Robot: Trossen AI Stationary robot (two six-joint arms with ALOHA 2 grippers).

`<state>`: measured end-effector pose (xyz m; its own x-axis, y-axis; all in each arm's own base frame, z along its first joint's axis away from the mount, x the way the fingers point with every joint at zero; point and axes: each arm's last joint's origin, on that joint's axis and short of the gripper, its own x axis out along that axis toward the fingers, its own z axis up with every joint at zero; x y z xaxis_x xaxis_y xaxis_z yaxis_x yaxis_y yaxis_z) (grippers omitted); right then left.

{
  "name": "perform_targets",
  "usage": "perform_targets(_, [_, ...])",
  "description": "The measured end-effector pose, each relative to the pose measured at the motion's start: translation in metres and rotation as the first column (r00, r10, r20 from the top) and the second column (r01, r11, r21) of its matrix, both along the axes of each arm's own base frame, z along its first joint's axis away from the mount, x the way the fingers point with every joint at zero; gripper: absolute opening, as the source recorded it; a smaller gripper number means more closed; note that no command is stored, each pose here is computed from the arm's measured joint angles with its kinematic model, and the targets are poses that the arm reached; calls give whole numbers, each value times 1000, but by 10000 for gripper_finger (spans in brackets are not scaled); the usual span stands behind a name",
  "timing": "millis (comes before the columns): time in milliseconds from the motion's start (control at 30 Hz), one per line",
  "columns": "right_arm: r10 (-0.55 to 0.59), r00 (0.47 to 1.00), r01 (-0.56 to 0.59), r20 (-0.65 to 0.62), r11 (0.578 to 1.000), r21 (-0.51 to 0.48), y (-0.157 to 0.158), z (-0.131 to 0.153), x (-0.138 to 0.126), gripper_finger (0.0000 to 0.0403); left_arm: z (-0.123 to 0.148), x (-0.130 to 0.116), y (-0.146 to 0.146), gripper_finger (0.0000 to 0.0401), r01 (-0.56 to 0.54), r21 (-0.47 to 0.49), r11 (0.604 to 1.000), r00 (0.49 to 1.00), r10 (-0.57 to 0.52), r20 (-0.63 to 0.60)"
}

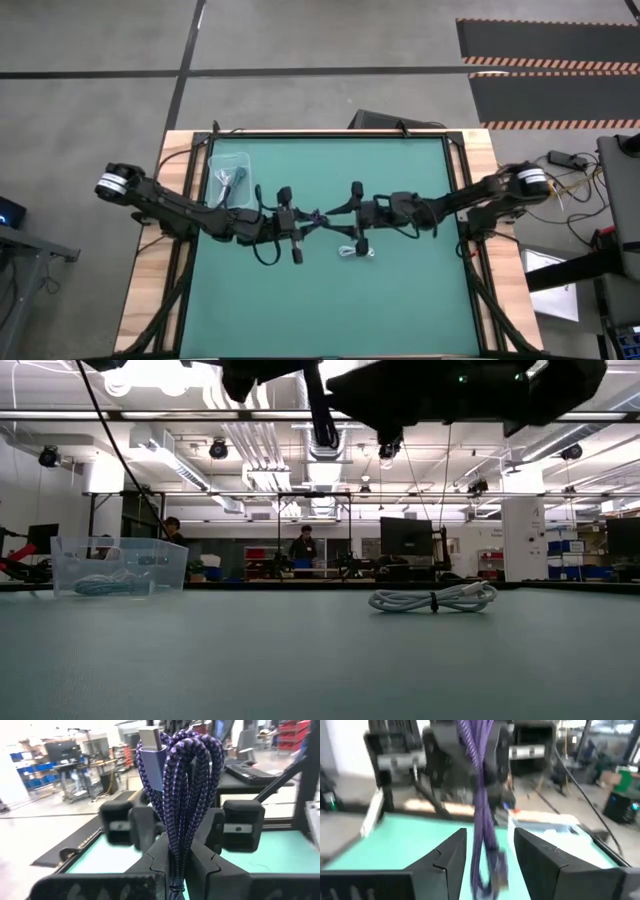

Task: Pick and place USB-C Cables
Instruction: Put the violet charger cable into the transparent bin

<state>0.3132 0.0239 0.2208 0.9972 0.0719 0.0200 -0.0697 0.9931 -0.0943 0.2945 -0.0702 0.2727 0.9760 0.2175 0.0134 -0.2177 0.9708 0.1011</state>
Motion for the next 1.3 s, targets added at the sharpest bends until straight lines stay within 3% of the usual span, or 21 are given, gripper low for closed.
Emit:
perform_targets(267, [-91,966,63,-244,991,-119,-5,17,-33,145,1,-8,6,17,-114,-40,993,992,111,-60])
perform_targets(433, [-102,947,62,-304,989,-137,-7,26,-51,135,-1,-13,12,17,-180,-112,977,980,168,-106])
perform_targets(667, [-111,906,54,-409,988,-147,-8,23,-68,121,-4,-23,26,17,-294,-233,927,950,256,-180])
perform_targets(933, [-112,880,29,-462,983,-184,-9,13,-76,106,2,-38,48,17,-424,-354,834,900,345,-266])
perform_targets(1167, [-115,842,8,-528,979,-202,-9,6,-82,93,18,-52,65,17,-571,-385,725,808,415,-419])
perform_targets(1300, [-115,835,1,-538,978,-207,-10,3,-87,83,29,-57,72,17,-622,-425,658,766,398,-505])
